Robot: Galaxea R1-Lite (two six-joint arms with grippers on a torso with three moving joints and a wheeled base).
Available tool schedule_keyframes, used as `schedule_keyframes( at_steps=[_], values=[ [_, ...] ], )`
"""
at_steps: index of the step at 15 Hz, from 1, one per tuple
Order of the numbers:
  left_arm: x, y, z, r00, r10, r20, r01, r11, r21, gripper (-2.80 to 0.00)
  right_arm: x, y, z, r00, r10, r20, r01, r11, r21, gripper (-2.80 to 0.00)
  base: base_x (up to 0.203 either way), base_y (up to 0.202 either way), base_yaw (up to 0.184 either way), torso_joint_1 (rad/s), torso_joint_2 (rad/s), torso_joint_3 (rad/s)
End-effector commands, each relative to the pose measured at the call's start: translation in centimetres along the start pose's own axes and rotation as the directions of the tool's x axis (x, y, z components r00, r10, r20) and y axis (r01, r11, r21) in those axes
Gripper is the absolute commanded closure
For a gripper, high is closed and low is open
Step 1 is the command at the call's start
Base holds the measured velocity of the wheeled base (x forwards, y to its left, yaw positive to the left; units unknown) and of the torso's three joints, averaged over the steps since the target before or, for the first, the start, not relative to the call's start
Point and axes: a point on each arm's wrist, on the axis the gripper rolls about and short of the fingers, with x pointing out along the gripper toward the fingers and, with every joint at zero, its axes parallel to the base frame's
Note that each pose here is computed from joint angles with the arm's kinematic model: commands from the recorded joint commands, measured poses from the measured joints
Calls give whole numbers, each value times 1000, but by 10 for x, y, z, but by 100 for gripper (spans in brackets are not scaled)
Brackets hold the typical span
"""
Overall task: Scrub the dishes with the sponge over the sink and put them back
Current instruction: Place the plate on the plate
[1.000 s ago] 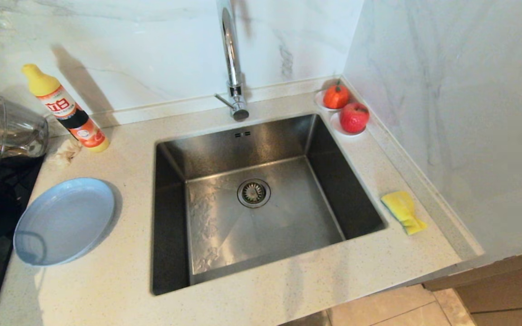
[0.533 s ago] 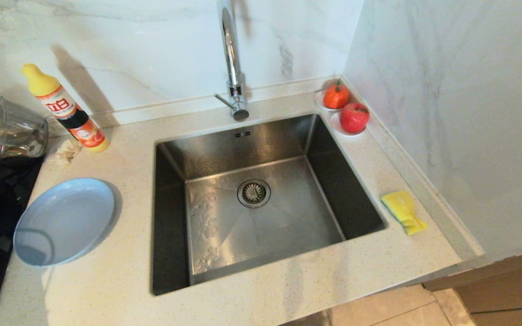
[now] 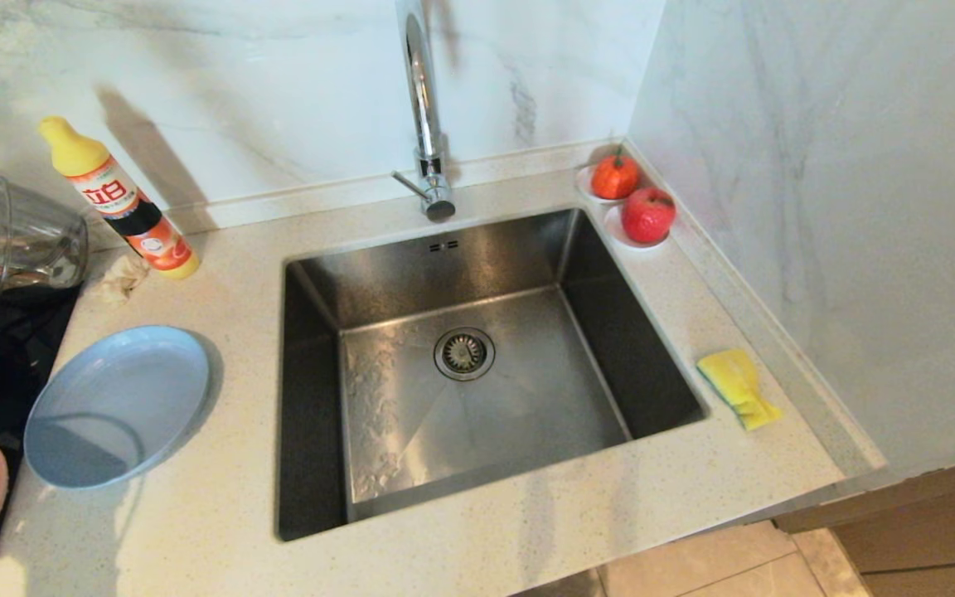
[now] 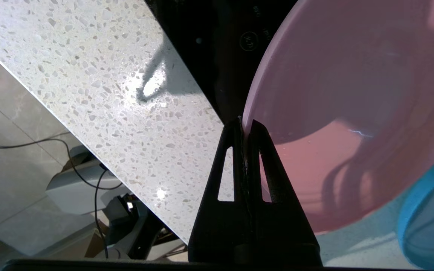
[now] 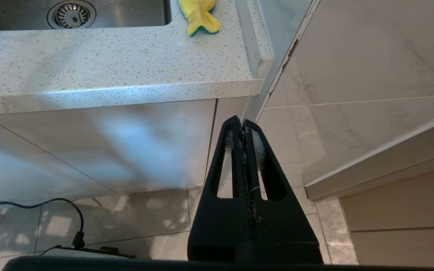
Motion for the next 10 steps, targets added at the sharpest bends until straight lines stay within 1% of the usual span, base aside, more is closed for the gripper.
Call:
schedule_keyframes(
  at_steps=[1, 4, 6, 8, 10],
  values=[
    [-11, -3, 2, 999, -31, 34, 31, 999, 7, 0, 0, 0, 0, 1000, 1, 1, -1, 1000, -1, 0, 0, 0, 0, 0, 0, 0],
    [-21, -6, 4, 996, -68, 57, 68, 998, 8, 0, 0, 0, 0, 1000, 2, 0, -2, 1000, -1, 0, 0, 0, 0, 0, 0, 0],
    [-30, -11, 4, 992, -112, 61, 112, 994, 17, 0, 0, 0, 0, 1000, 2, 1, -2, 1000, -1, 0, 0, 0, 0, 0, 0, 0],
    [-34, -15, 5, 990, -119, 74, 118, 993, 25, 0, 0, 0, 0, 1000, 1, 1, -1, 1000, -1, 0, 0, 0, 0, 0, 0, 0],
    [-41, -19, 3, 985, -153, 84, 150, 988, 40, 0, 0, 0, 0, 1000, 0, 0, 0, 1000, -1, 0, 0, 0, 0, 0, 0, 0]
  ],
)
